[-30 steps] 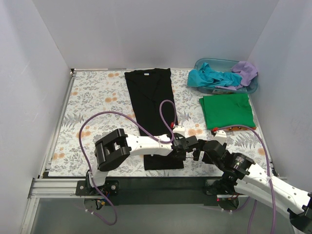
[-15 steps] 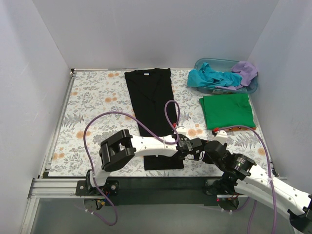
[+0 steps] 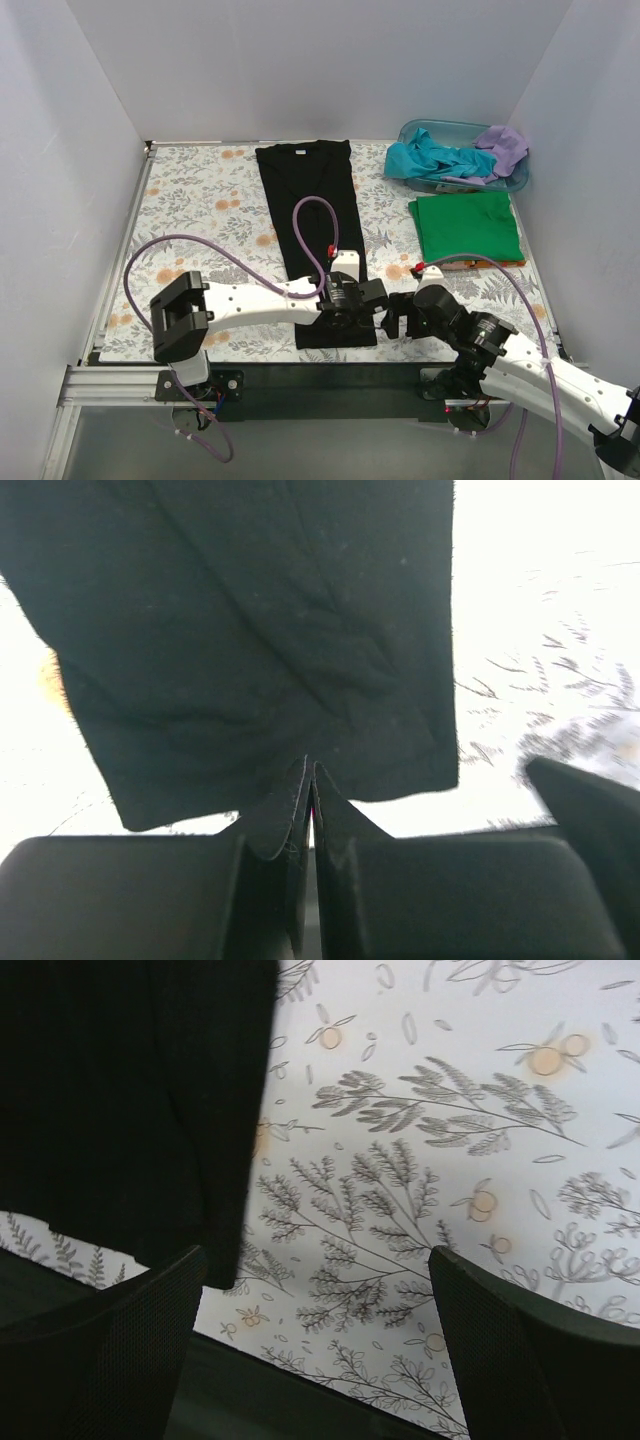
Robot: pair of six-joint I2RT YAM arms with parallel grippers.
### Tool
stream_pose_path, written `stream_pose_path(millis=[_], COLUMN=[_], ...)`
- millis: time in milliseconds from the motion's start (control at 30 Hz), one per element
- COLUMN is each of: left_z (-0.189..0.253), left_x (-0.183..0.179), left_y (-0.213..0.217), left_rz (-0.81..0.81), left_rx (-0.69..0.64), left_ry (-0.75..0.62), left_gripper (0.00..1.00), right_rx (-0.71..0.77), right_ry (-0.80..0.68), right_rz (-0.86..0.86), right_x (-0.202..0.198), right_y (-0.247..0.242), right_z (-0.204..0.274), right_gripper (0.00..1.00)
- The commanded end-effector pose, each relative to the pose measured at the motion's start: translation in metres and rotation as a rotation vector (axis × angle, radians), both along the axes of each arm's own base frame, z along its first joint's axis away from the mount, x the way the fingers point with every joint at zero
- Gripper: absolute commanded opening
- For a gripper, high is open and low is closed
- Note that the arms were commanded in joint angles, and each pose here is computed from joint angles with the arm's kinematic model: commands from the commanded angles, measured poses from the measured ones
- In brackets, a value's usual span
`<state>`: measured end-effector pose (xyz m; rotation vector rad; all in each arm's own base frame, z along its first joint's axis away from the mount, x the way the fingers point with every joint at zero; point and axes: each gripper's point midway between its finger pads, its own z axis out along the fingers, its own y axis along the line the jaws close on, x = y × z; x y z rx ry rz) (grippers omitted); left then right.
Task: Fold and stack the t-shirts
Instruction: Fold the tshirt
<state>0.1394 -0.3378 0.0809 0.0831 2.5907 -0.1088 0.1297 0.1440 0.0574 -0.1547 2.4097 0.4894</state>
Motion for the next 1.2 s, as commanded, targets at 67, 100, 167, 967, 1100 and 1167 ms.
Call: stream_pose_path(millis=[67, 100, 167, 967, 1100, 1167], left_z=[0.02, 0.019, 0.019, -0.003, -0.003, -0.004], left_x=[0.0, -0.002, -0.003, 0.001, 0.0, -0.001], left_y=[0.012, 0.016, 0.025, 0.19, 0.193, 0.195], left_rz=[0.02, 0.045, 0.084, 0.602, 0.612, 0.618], left_rx=[-0.049, -0.045, -0.038, -0.199, -0.21, -0.208], left_ry=[-0.035, -0.026, -0.017, 0.05, 0.045, 0.047], left_gripper=[0.0, 0.0, 0.0, 0.97, 0.97, 0.97], right_rx=[0.182, 0.229, 0.397, 0.292, 0.26, 0.228], right_ry=[-0.031, -0.031, -0.051, 0.048, 0.033, 0.015], right_rz=[0.207, 0.238, 0.333, 0.37, 0.345, 0.32], right_x=[-0.004, -0.008, -0.017, -0.011, -0.005, 0.001], right_y=[0.052, 0.06, 0.087, 0.103, 0.099, 0.094], right_z=[0.022, 0.024, 0.045, 0.019, 0.021, 0.024], right_gripper=[0.98, 0.97, 0.95, 0.59, 0.59, 0.59])
